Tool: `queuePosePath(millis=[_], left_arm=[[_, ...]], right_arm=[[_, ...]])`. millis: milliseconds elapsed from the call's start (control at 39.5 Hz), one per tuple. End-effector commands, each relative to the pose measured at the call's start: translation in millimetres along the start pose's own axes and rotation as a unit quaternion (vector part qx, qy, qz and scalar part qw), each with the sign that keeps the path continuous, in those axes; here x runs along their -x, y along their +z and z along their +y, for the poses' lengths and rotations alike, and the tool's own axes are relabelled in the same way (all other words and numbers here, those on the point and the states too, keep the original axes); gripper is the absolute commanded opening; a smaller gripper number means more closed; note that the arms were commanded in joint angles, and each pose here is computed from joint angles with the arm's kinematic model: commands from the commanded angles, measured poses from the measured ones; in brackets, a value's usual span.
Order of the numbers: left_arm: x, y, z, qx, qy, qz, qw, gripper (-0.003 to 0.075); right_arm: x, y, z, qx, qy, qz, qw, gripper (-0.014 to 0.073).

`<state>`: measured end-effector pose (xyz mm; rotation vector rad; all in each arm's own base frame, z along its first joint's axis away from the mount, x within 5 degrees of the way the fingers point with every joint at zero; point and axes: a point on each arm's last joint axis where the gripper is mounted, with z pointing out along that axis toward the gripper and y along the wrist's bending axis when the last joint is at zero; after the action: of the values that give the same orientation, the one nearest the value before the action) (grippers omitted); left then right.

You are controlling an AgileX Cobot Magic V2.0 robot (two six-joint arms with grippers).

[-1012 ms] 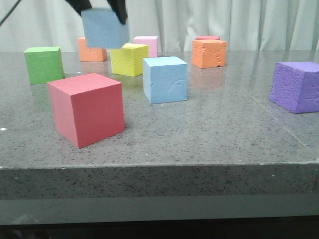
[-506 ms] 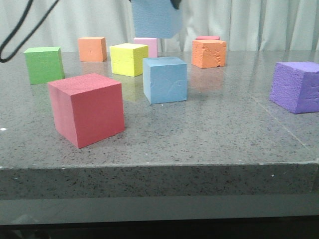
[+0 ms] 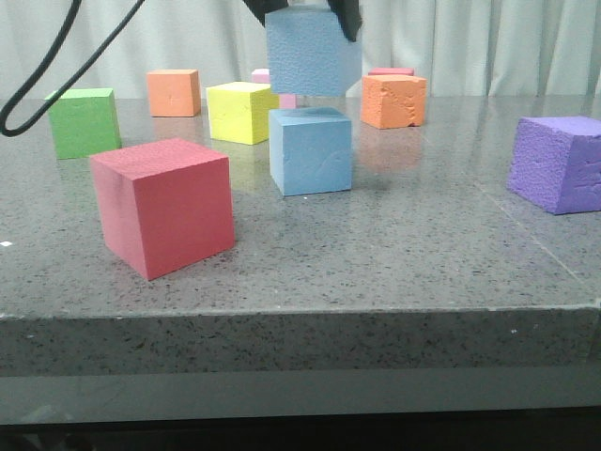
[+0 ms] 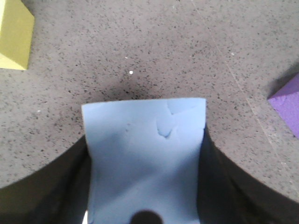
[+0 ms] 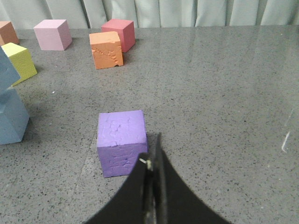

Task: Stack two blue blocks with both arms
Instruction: 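Lower the textured cube onto the other cube and open the left gripper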

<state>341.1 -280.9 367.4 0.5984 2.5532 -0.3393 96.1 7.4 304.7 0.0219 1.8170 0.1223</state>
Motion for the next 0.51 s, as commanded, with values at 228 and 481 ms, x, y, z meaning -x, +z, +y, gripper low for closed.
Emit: queuePosePath(millis=[228,481], left_arm=[[1.2,-34.7,-5.2,-0.022,-0.002,-0.030,0.999,0.0262],[-7.2,-17.4,-0.2,0.001,0.002,0.000,1.000,0.0262]], right_arm=[[14.4,-2.3,1.2,0.003,-0.012,-0.048,0.999,-0.0067],[14.3,-2.3,1.2,0.003,-0.012,-0.048,0.999,-0.0067]])
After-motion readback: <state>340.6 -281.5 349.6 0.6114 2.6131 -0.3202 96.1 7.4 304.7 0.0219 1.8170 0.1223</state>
